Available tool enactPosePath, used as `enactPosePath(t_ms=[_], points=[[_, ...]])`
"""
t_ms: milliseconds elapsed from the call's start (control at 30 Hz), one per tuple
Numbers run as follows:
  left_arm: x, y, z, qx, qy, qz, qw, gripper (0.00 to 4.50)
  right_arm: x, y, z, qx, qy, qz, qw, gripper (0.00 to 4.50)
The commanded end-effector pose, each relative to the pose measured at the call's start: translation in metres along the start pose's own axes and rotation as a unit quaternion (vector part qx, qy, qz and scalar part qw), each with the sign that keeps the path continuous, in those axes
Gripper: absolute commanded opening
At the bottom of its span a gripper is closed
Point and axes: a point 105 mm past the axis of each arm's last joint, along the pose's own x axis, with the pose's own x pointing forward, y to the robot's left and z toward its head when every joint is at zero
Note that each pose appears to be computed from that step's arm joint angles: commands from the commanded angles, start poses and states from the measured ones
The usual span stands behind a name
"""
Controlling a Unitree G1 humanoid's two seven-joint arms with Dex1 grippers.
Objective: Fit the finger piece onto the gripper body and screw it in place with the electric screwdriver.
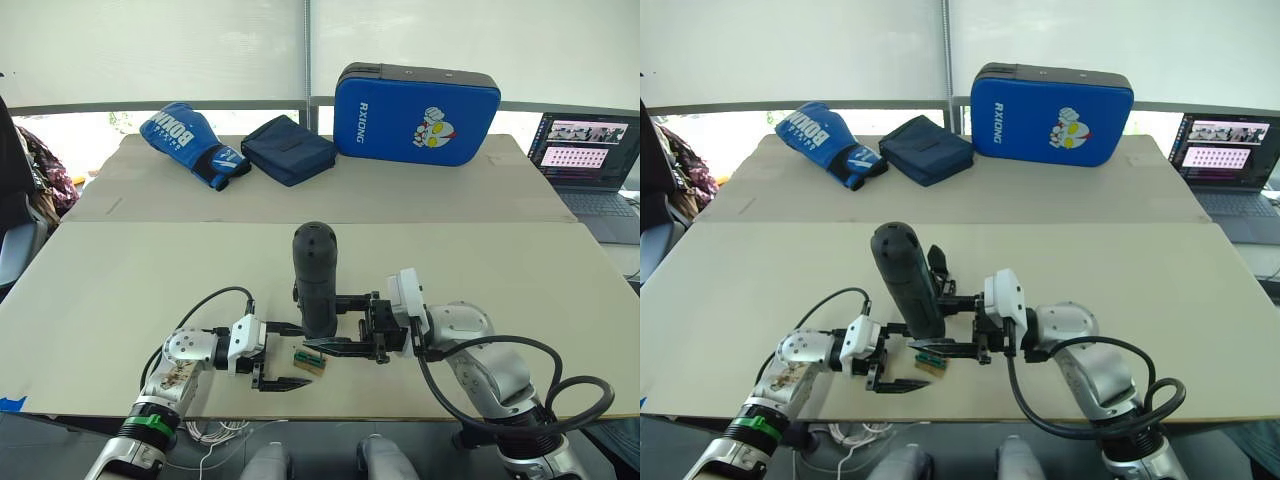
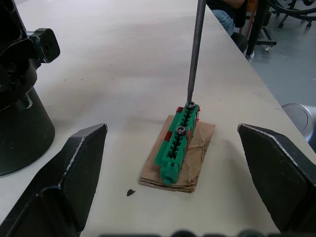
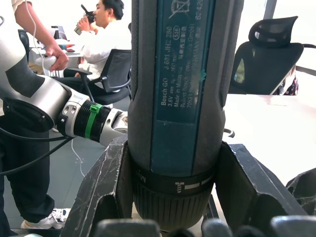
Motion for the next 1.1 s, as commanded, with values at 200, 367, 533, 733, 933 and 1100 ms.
enactPosePath(t_ms=[200, 367, 533, 733, 933, 1100], points=[[-0.006, -0.005, -0.014, -0.029, 0.027, 0.004, 0.999, 4.50, 0.002, 0.003, 0.009, -0.020, -0.021, 0.009, 1.000, 1.92], [-0.005, -0.005, -0.013, -0.029, 0.027, 0.004, 0.999, 4.50, 0.003, 0.003, 0.008, -0.020, -0.018, 0.007, 1.000, 1.92], [-0.005, -0.006, -0.012, -0.030, 0.027, 0.003, 0.999, 4.50, 0.001, 0.002, 0.005, -0.022, -0.009, 0.003, 1.000, 1.92], [-0.005, -0.005, -0.011, -0.029, 0.021, 0.005, 0.999, 4.50, 0.002, 0.003, 0.011, -0.022, -0.026, 0.007, 0.999, 1.92], [-0.009, -0.003, -0.008, -0.027, 0.010, 0.009, 1.000, 4.50, 0.001, 0.002, 0.022, -0.030, -0.042, 0.008, 0.999, 1.92], [-0.017, -0.003, -0.005, -0.017, 0.003, 0.013, 1.000, 4.50, 0.001, 0.002, 0.034, -0.034, -0.055, 0.010, 0.998, 1.92]])
